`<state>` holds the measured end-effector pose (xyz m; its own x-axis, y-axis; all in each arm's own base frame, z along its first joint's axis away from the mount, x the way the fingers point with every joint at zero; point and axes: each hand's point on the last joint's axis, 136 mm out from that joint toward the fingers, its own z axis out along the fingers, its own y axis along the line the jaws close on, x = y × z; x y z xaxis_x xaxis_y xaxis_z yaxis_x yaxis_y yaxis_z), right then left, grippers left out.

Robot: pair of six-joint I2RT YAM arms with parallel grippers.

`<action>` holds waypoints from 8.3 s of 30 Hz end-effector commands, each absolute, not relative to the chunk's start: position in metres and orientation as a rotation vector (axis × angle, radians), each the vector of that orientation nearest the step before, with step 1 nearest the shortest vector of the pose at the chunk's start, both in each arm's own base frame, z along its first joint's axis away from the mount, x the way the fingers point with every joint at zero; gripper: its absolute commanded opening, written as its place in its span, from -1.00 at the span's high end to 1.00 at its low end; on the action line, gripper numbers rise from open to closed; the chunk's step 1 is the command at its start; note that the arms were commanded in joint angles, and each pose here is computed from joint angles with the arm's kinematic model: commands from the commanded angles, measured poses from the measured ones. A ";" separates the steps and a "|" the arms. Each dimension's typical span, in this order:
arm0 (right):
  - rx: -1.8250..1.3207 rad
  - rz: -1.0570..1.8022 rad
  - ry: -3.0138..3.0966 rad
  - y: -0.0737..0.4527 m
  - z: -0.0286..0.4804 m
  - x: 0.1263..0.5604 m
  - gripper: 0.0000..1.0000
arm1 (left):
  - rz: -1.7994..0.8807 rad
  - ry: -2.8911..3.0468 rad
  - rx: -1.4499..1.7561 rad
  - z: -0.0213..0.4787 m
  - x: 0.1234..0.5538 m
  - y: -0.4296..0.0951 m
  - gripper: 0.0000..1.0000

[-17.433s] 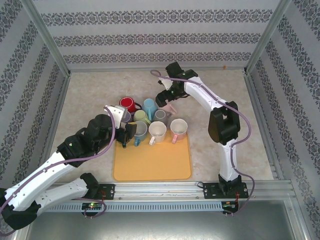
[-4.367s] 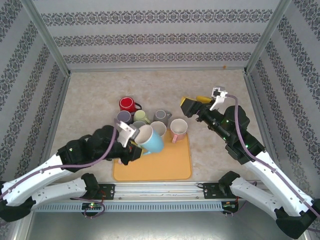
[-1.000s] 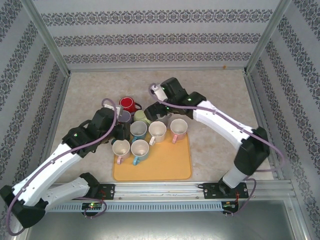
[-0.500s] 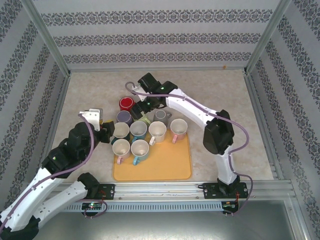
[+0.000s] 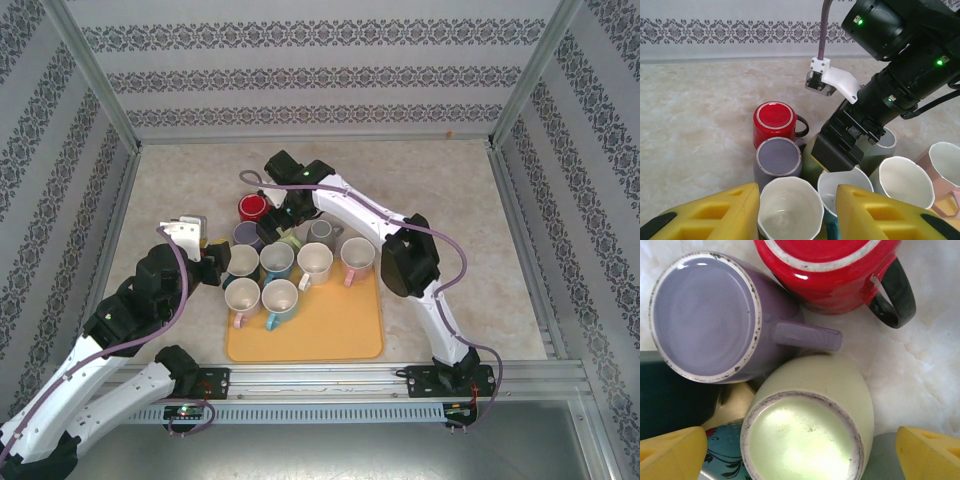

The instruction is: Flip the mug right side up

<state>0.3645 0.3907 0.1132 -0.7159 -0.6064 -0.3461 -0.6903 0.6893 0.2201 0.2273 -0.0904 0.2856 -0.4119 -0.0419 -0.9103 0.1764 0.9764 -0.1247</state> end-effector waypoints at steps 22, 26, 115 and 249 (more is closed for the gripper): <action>-0.990 0.220 2.702 0.368 0.085 0.388 -0.77 | -0.258 1.968 0.093 0.288 0.234 -0.092 0.05; -0.977 0.226 2.745 0.372 0.076 0.383 -0.77 | -0.266 1.971 0.090 0.287 0.235 -0.093 0.05; 0.066 1.722 1.587 0.228 0.457 0.278 0.09 | -1.756 1.655 0.194 0.391 0.260 -0.283 -0.53; -0.379 0.754 2.232 0.220 0.275 0.294 -0.93 | -0.614 2.338 0.548 0.230 0.187 -0.233 0.24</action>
<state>0.2942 0.2098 0.2759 -0.6942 0.0626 -0.7171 -0.4086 0.7859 0.4641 0.1881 -0.2414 0.2123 -0.7044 0.1889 -0.6842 0.4752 0.8416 -0.2569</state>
